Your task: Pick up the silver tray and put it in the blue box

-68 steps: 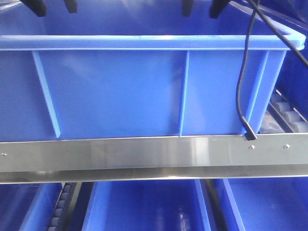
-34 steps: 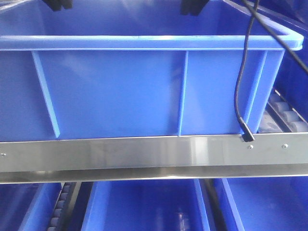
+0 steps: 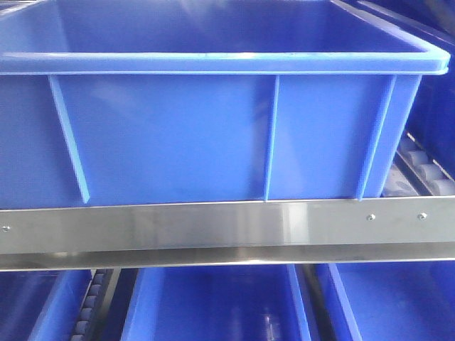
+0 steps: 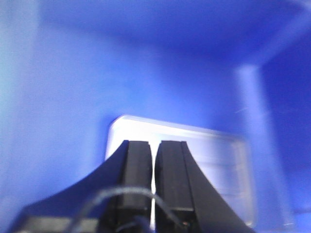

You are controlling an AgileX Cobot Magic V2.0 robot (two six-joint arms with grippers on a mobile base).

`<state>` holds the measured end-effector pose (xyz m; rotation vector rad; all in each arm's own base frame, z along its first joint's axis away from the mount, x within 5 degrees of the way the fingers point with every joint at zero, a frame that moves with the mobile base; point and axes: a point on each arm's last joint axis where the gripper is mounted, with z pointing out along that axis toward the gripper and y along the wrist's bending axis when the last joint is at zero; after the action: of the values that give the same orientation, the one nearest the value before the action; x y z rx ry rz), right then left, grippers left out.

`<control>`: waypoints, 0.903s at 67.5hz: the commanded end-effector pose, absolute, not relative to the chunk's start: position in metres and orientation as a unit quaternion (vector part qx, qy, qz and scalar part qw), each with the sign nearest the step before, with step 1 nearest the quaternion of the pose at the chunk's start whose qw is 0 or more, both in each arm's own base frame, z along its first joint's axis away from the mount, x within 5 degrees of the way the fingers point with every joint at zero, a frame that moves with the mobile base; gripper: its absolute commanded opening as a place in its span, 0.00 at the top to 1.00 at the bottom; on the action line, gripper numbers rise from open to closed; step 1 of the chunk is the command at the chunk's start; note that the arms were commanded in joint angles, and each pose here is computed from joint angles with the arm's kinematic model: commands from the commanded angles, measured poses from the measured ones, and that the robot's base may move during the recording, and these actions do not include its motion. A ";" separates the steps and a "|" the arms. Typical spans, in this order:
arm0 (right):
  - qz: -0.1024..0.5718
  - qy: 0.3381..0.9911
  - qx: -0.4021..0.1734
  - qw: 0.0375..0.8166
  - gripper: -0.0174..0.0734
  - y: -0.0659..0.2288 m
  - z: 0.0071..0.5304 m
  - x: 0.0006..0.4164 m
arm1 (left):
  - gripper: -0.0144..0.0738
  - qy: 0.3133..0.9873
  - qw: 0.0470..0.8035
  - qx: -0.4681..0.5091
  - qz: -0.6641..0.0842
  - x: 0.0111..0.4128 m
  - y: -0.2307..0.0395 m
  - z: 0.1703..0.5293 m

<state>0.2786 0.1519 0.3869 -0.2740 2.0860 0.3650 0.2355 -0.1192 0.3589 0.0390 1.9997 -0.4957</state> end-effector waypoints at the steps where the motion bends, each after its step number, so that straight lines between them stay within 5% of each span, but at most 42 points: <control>1: 0.178 0.791 -0.131 0.571 0.75 0.137 0.408 0.248 | 0.83 0.751 0.604 0.051 -0.262 0.210 -0.113 0.382; 16: 0.212 0.709 -0.151 0.656 0.75 0.100 0.378 0.173 | 0.83 0.672 0.677 0.158 -0.254 0.154 -0.094 0.361; 32: 0.214 0.692 -0.150 0.672 0.75 0.064 0.334 0.111 | 0.83 0.637 0.705 0.160 -0.267 0.104 -0.068 0.335; 61: 0.222 0.668 -0.145 0.696 0.75 0.049 0.323 0.086 | 0.84 0.626 0.714 0.160 -0.270 0.086 -0.059 0.319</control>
<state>0.0872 0.0483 0.3055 -0.3121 1.6082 0.4813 0.0896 -0.0556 0.3034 0.3352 1.4863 -0.5516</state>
